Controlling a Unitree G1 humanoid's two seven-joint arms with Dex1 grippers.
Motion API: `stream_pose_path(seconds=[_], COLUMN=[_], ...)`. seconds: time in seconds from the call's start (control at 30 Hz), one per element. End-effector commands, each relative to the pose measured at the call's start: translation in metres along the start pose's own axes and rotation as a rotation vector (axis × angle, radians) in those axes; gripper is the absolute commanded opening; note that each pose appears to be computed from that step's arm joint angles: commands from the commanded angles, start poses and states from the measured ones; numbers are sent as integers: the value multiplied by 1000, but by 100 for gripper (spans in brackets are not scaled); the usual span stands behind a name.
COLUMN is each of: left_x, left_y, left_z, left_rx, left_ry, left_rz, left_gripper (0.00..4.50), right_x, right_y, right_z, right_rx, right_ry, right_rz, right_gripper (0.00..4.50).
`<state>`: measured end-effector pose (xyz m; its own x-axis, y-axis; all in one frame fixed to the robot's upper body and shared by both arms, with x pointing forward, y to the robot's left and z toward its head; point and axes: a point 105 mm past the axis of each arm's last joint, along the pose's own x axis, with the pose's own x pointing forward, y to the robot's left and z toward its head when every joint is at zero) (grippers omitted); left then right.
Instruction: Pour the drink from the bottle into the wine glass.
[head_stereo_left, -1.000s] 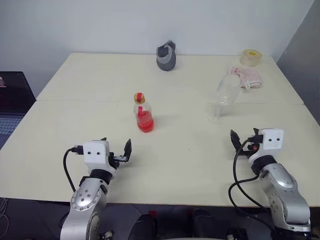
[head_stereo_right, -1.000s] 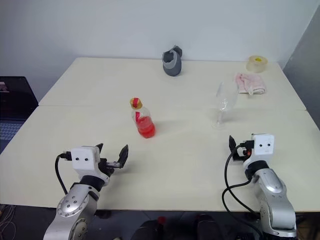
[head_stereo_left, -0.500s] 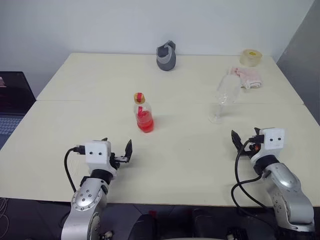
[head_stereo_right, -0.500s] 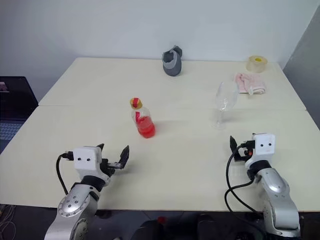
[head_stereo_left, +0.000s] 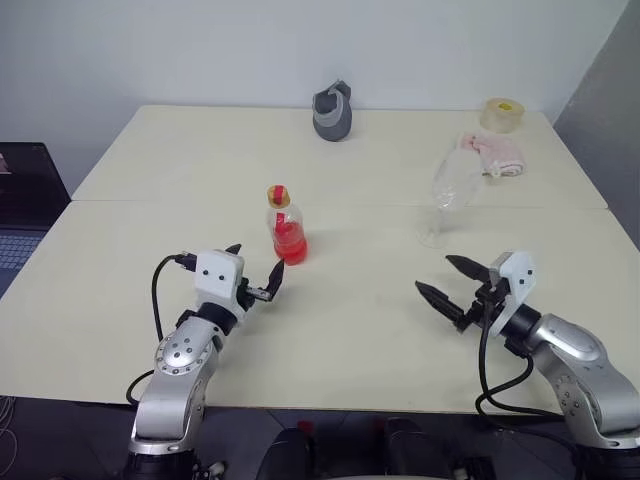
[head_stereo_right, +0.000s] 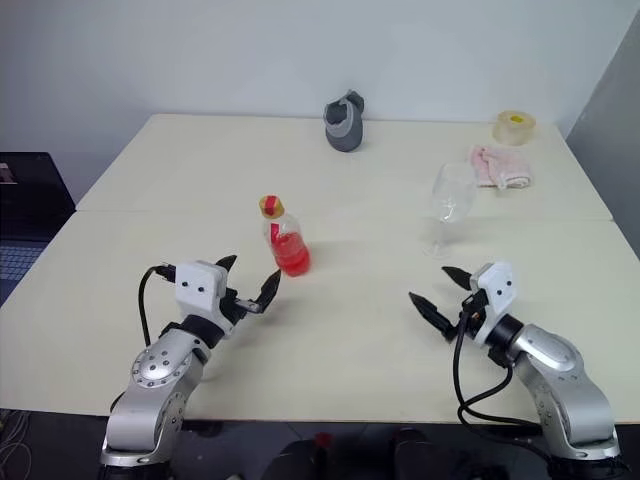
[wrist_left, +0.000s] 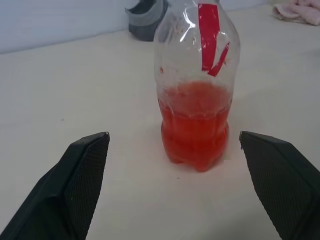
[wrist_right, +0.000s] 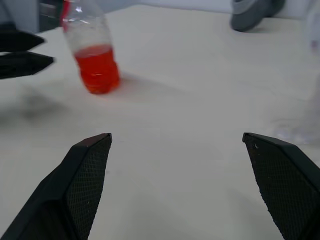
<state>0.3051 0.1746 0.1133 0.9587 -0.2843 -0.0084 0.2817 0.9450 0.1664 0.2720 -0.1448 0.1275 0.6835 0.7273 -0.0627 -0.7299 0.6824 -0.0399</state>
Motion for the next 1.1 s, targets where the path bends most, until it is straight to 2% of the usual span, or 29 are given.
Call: stream_pose_path(seconds=[0.03, 0.6, 1.1], left_x=[3, 33, 65], left_y=[3, 9, -9], left_z=[9, 14, 9], left_rx=[26, 27, 1], left_ry=[-47, -80, -99], left_rz=[-11, -87, -143], left_gripper=[446, 446, 446], right_x=[3, 17, 16], right_y=[9, -7, -3], right_z=[17, 28, 34], right_rx=[-19, -52, -46], right_ry=[-72, -111, -114], right_rz=[104, 77, 28], right_gripper=[450, 450, 450])
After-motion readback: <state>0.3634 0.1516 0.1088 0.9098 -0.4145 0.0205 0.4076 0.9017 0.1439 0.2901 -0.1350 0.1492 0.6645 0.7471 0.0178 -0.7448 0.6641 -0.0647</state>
